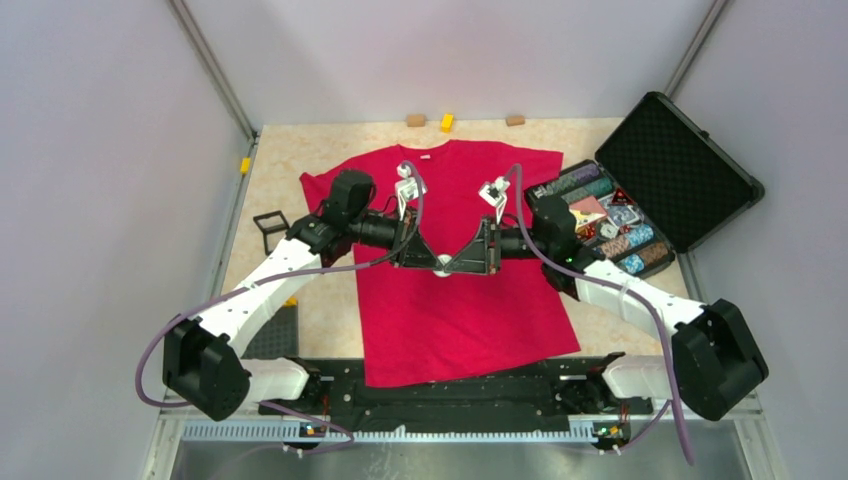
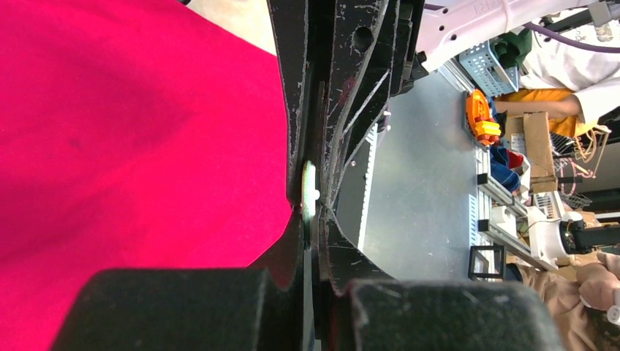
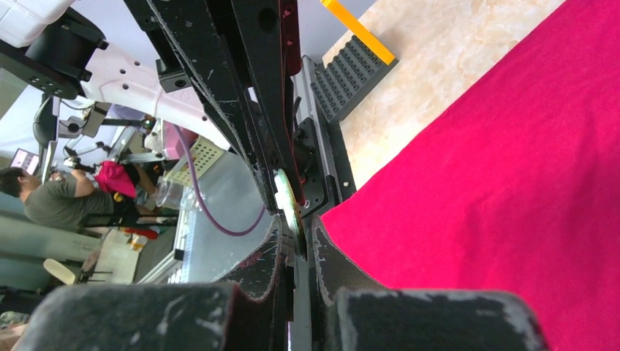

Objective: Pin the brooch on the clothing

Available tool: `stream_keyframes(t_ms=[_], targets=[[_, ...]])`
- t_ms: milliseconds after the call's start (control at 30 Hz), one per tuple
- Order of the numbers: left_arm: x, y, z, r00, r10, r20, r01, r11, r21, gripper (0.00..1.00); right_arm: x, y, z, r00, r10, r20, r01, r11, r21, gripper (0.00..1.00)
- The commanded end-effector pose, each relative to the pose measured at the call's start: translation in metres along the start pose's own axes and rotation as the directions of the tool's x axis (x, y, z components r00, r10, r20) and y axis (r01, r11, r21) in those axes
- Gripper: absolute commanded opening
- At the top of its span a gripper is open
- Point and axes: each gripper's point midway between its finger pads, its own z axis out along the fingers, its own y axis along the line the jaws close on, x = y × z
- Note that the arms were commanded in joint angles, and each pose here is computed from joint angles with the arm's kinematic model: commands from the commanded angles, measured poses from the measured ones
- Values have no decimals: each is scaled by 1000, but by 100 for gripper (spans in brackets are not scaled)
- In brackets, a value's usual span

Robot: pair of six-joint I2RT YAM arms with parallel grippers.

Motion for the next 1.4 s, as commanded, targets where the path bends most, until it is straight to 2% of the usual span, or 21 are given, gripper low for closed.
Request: stream_keyframes(t_ms=[0,67,100,300,433,600,733,833,900,967,1133,1267,1367], targets=[[-15,-56,-6,987,155,43,-161,968,193,0,-2,-36,7,999,38,39,-43,987,152,0],[-16,-55,-7,985,163,49,-169,969,181,0,-5,-30,5,999,4,38,-9,990,141,1],[-18,-55,-8,983,173,58,-180,969,168,0,-8,-26,3,999,-17,40,11,990,138,6],[-32,-45,-23,976,183,117,-194,976,96,0,-51,30,-16,971,-214,104,201,972,123,60],[-44,-42,-38,964,197,180,-210,976,54,0,-84,62,-37,917,-361,171,327,924,196,77],[-55,-30,-50,954,193,230,-190,981,-32,0,-112,82,-52,857,-449,254,385,885,262,80],[-65,2,-60,946,182,269,-120,965,-231,0,-127,65,-60,858,-417,300,291,876,385,80],[-65,42,-80,948,170,269,-23,879,-475,0,-124,20,-71,893,-340,296,131,825,550,80],[-68,57,-98,939,173,298,36,810,-585,0,-109,-12,-77,916,-300,267,69,772,632,80],[-73,54,-106,920,198,340,46,805,-591,0,-89,-43,-85,938,-240,252,-9,708,706,80],[-81,49,-121,878,226,421,71,809,-583,0,-47,-84,-86,966,-108,236,-112,645,756,76],[-82,60,-128,866,194,460,114,820,-561,0,-29,-106,-87,978,-64,198,-122,597,793,75],[-85,62,-129,858,202,473,102,834,-542,0,-21,-123,-86,989,-58,133,-78,562,824,74]])
